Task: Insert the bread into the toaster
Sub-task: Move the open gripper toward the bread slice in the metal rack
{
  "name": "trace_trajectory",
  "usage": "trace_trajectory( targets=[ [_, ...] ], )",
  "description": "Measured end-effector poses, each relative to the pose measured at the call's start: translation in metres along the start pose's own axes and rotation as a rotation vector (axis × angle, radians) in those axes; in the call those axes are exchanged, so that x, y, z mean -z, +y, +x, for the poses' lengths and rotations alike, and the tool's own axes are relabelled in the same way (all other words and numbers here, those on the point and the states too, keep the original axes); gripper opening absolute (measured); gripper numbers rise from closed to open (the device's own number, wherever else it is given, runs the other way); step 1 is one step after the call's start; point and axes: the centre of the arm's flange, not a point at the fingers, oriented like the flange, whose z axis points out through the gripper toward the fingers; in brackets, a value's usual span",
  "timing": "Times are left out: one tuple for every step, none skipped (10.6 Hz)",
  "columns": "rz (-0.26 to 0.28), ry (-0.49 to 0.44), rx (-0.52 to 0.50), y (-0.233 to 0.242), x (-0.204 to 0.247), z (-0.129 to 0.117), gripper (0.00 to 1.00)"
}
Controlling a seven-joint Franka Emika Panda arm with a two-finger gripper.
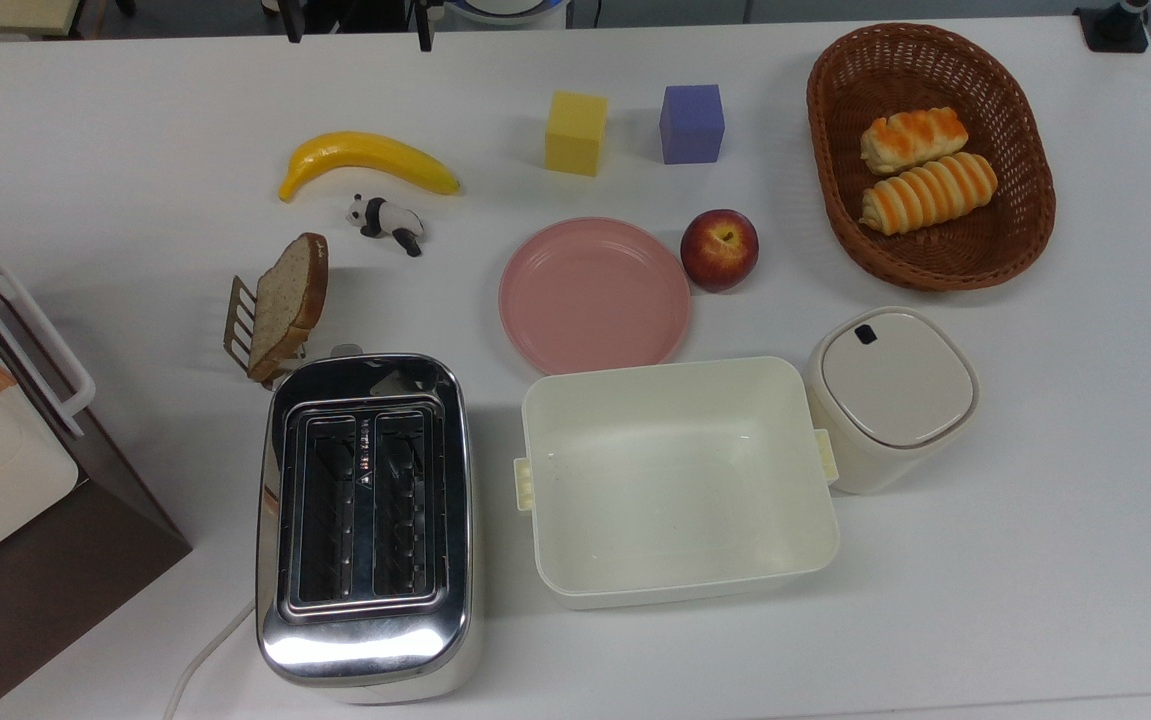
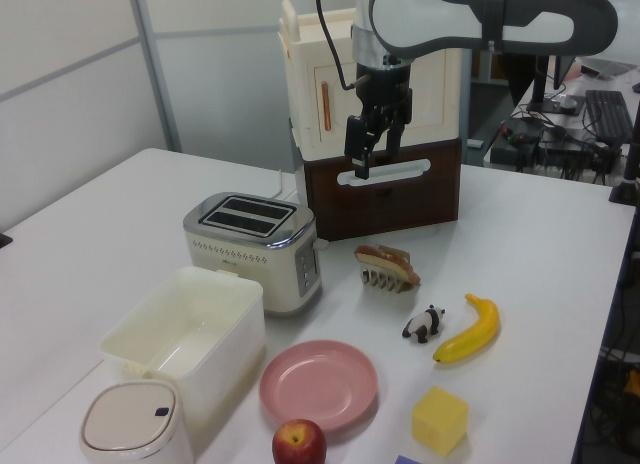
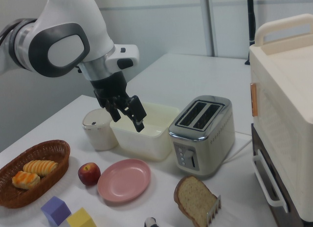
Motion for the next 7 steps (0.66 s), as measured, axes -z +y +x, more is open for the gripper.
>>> trace_trajectory(
  targets=[
    [0.0, 0.0, 0.0, 0.0, 0.0, 0.0, 1.0],
    [0.001, -0.025, 0.013, -0.0001, -0.0016, -0.0028, 1.0],
    [0.002, -0.044, 0.025, -0.0002, -0.0023, -0.0053, 1.0],
    [0.002, -0.049, 0.028, -0.0002, -0.0022, -0.0061, 1.0],
    [0.002, -0.049, 0.029, -0.0003, -0.0019, -0.0063, 1.0],
    [0.002, -0.049, 0.03, -0.0002, -0.0019, -0.0064, 1.0],
    [0.002, -0.049, 0.03, -0.0002, -0.0018, -0.0064, 1.0]
  ],
)
